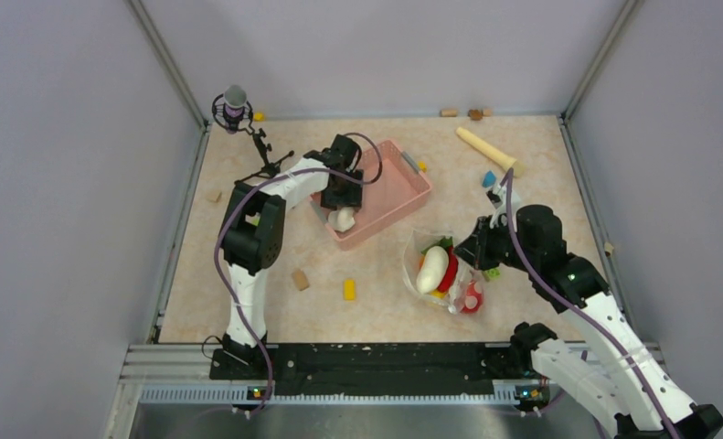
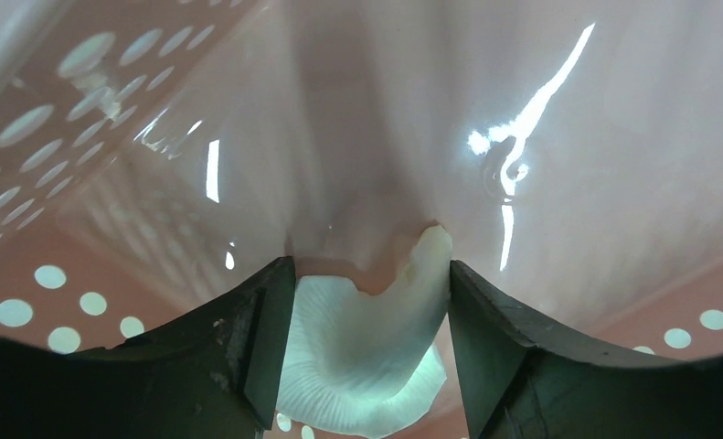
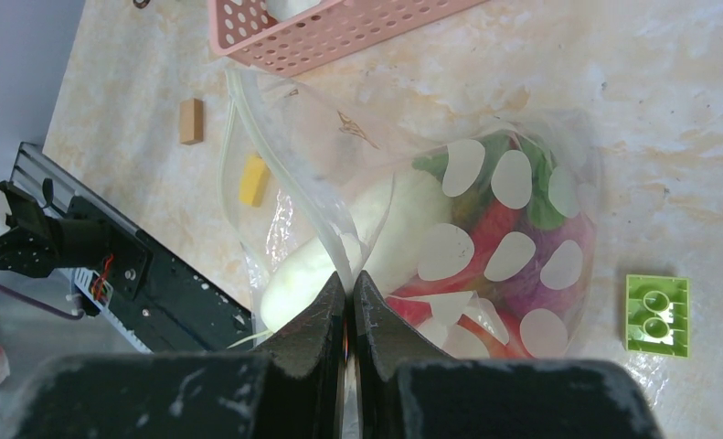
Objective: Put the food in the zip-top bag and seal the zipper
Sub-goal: Pick up the fake vegetable from the bin.
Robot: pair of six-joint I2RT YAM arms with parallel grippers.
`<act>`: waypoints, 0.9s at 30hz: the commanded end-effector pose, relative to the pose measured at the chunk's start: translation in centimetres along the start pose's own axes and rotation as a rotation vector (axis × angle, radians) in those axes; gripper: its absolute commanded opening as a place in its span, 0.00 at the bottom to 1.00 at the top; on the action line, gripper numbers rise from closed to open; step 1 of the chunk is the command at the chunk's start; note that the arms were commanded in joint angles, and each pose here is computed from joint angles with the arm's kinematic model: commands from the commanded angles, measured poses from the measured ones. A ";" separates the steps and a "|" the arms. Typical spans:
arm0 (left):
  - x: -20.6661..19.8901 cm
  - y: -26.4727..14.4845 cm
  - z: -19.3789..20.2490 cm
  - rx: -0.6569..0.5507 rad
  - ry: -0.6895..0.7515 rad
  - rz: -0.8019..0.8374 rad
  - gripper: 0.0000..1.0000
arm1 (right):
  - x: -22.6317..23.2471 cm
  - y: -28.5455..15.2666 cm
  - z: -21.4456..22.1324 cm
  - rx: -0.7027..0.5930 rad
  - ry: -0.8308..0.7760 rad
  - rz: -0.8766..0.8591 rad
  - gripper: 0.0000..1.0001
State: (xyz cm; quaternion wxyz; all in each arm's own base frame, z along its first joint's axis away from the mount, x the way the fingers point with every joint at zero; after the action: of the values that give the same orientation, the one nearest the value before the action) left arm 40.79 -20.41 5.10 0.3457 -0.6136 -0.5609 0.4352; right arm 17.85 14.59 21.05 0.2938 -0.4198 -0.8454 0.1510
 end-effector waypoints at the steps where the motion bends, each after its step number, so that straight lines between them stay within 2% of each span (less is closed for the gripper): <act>1: 0.3 0.3 1.5 0.040 0.006 0.001 0.62 | 0.0 -0.2 -0.8 -0.048 -0.029 0.000 0.05; 8: -0.1 0.0 1.7 0.040 -0.001 0.010 0.46 | 0.0 -0.2 -0.8 -0.050 -0.030 0.002 0.05; 16: -0.7 -0.8 1.5 0.025 0.010 0.027 0.17 | 0.0 -0.2 -0.8 -0.050 -0.030 0.002 0.05; 22: -1.1 -1.3 1.6 0.018 0.013 0.035 0.00 | -0.1 -0.2 -0.8 -0.049 -0.031 0.002 0.05; 27: -1.4 -2.1 1.2 0.000 0.010 0.047 0.00 | -0.1 -0.3 -0.8 -0.049 -0.031 0.003 0.05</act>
State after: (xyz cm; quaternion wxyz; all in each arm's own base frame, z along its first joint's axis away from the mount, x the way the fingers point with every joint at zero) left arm 39.74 -21.76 4.82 0.3426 -0.6233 -0.5443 0.4449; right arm 17.84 14.49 21.13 0.2888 -0.4210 -0.8465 0.1506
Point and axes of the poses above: each gripper's point midway between its finger pads, its own y axis out along the fingers, its own x axis along the line the jaws close on, z = x × y, the point moved 2 cm from there along -y, back along the fingers, and after that the axes turned 6 degrees about -y, right-handed, at the moved point
